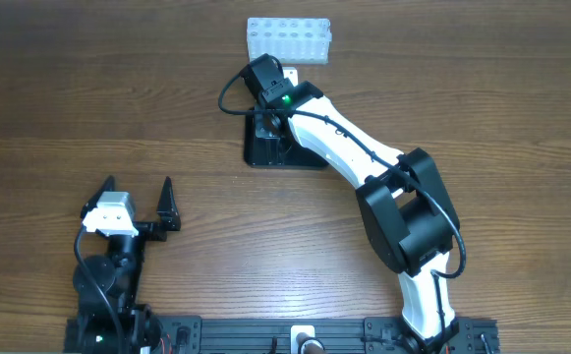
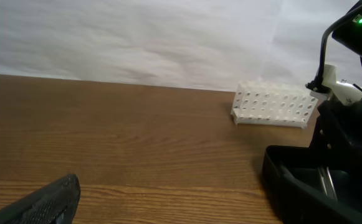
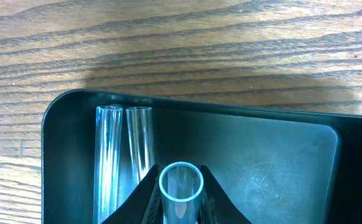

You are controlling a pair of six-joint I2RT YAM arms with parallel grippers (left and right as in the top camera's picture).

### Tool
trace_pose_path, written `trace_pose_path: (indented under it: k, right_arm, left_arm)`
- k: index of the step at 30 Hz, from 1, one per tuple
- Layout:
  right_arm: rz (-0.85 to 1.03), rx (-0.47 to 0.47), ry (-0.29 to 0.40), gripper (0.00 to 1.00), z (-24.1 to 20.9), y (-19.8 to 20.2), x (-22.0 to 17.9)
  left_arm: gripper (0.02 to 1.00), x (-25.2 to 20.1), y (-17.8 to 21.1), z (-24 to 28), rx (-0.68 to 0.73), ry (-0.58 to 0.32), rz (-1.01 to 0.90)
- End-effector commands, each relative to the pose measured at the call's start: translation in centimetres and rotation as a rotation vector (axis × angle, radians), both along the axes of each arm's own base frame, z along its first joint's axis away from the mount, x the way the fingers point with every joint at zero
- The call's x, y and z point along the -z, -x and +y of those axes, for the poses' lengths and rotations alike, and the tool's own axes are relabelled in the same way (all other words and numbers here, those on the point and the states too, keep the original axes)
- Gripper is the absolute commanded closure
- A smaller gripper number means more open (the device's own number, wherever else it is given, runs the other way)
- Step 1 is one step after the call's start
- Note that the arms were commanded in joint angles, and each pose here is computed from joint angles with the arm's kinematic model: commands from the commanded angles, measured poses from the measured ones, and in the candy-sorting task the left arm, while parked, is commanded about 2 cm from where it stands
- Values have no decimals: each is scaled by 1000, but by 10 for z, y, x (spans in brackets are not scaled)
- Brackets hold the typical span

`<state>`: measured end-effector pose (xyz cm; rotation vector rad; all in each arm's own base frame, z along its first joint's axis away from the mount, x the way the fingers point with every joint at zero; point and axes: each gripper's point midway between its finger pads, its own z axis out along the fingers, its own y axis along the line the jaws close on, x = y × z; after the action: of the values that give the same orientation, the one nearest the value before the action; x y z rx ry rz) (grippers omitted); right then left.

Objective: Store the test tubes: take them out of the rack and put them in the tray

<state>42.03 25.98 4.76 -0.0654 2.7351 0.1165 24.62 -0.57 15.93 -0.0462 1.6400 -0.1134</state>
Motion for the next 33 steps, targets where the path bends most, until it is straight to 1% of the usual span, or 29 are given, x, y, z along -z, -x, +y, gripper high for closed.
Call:
trace_pose_path:
  k: [1, 5, 10, 12, 13, 16, 20, 23, 26, 30, 33]
  right_arm:
    - [21, 29, 14, 816, -7, -1, 14]
    - [33, 30, 19, 781, -8, -1, 21]
    - [6, 29, 1, 656, -4, -6, 15]
    - [-19, 21, -8, 627, -3, -9, 5]
    - [-33, 10, -11, 597, -2, -11, -1]
    - [-111, -25, -22, 509, -1, -17, -35]
    - [-277, -59, -13, 338, -10, -33, -95]
    - [-432, -27, 9, 198, -30, -55, -139]
    - [-562, 4, 5, 91, -52, -89, -164]
    - [-636, 38, 21, 34, -76, -122, -162]
    - [-649, 48, 39, 14, -88, -141, -145]
  left_arm:
    - [18, 2, 0, 0, 5, -11, 2]
    - [18, 2, 0, 0, 5, -11, 2]
    - [18, 2, 0, 0, 5, -11, 2]
    - [18, 2, 0, 0, 5, -11, 2]
    - [20, 2, 0, 0, 5, -11, 2]
    - [18, 2, 0, 0, 5, -11, 2]
    - [18, 2, 0, 0, 5, -11, 2]
    - [18, 2, 0, 0, 5, -11, 2]
    - [18, 2, 0, 0, 5, -11, 2]
    - [18, 2, 0, 0, 5, -11, 2]
    - [18, 2, 0, 0, 5, -11, 2]
